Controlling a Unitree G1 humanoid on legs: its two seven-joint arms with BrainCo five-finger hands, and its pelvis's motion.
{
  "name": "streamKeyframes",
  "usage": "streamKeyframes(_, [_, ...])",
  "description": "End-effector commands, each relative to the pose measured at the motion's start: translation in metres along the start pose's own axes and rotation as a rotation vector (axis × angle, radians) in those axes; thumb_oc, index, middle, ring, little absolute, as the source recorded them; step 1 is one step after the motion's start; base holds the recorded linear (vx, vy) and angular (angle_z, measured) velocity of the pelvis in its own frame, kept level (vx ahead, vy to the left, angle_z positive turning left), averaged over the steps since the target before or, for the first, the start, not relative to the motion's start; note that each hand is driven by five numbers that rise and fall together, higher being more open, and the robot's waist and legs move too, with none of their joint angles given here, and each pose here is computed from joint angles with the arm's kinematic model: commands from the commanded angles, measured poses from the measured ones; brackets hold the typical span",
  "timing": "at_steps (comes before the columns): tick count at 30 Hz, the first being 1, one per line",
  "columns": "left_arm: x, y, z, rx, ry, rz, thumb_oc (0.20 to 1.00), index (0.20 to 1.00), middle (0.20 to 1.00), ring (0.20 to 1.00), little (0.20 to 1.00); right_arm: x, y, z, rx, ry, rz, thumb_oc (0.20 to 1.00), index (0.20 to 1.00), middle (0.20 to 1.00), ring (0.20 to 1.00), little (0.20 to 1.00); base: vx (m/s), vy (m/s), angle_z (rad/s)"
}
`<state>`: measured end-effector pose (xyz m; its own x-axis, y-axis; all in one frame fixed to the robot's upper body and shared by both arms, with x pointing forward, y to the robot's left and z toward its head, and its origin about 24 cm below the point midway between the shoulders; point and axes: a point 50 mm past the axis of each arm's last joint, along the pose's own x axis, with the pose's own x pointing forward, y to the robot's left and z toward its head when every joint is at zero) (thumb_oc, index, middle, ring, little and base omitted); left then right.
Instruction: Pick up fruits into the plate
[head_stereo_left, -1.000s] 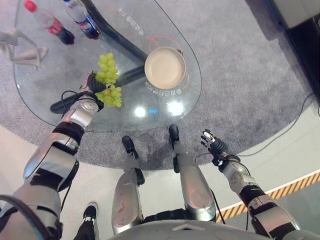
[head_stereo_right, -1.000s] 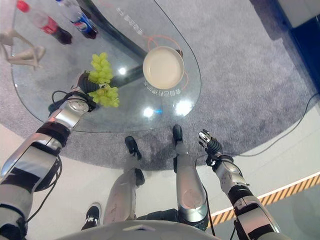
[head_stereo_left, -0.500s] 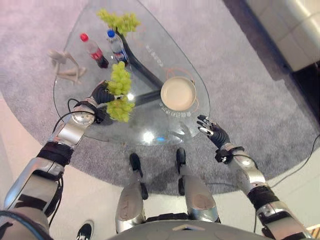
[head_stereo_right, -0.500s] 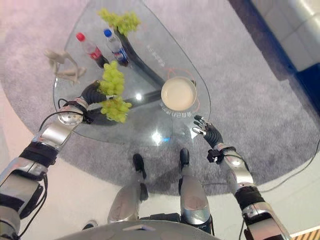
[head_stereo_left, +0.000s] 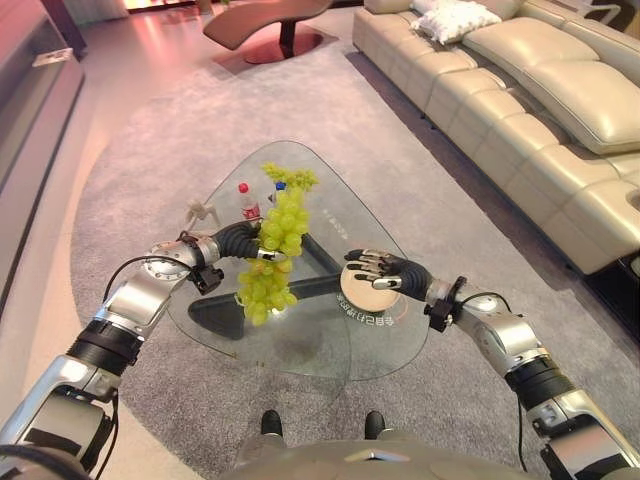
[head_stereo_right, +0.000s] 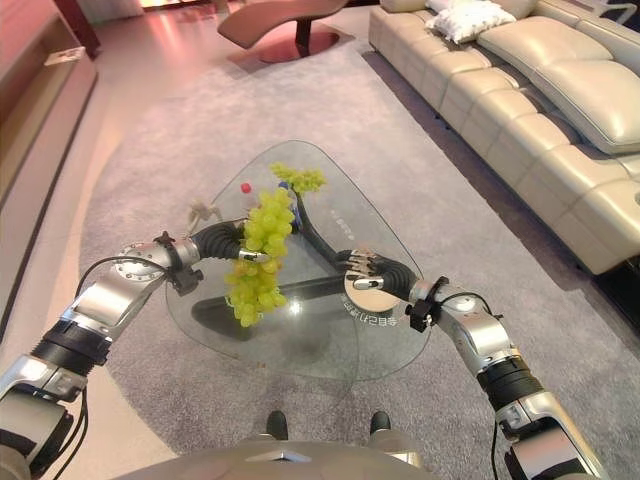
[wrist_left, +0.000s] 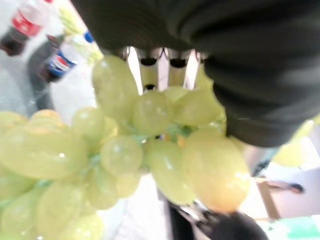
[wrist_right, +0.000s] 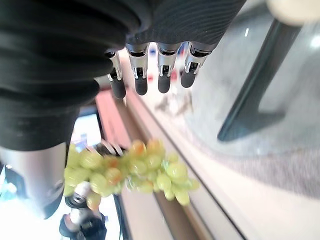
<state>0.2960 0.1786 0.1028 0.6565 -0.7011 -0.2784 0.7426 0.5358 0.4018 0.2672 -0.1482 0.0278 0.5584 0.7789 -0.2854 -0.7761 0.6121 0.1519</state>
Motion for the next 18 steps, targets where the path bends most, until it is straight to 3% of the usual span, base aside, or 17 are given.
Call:
streamKeyframes(1, [0.012, -0.01, 0.026, -0.054, -0.163, -0.099, 0.2, 0.2, 0.2, 0.2, 0.2, 0.019, 0.019, 0.022, -0.003, -0.093, 0.128, 1.0, 1.0, 1.0, 1.0, 1.0, 0.06, 0.042, 0.12])
streamKeyframes(9, [0.03, -0.04, 0.055, -0.138, -0.342, -0.217, 0.2, 0.2, 0.2, 0.2, 0.2, 0.038, 0.05, 0.011, 0.133, -0.142, 0.228, 1.0, 1.0, 1.0, 1.0, 1.0, 0.03, 0.031, 0.07])
streamKeyframes(18, [0.037, -0.05, 0.074, -0.177, -0.431, -0.253, 0.2, 0.2, 0.2, 0.2, 0.2, 0.049, 0.065, 0.003, 0.197, -0.167, 0.251, 1.0, 1.0, 1.0, 1.0, 1.0, 0.0, 0.002, 0.0])
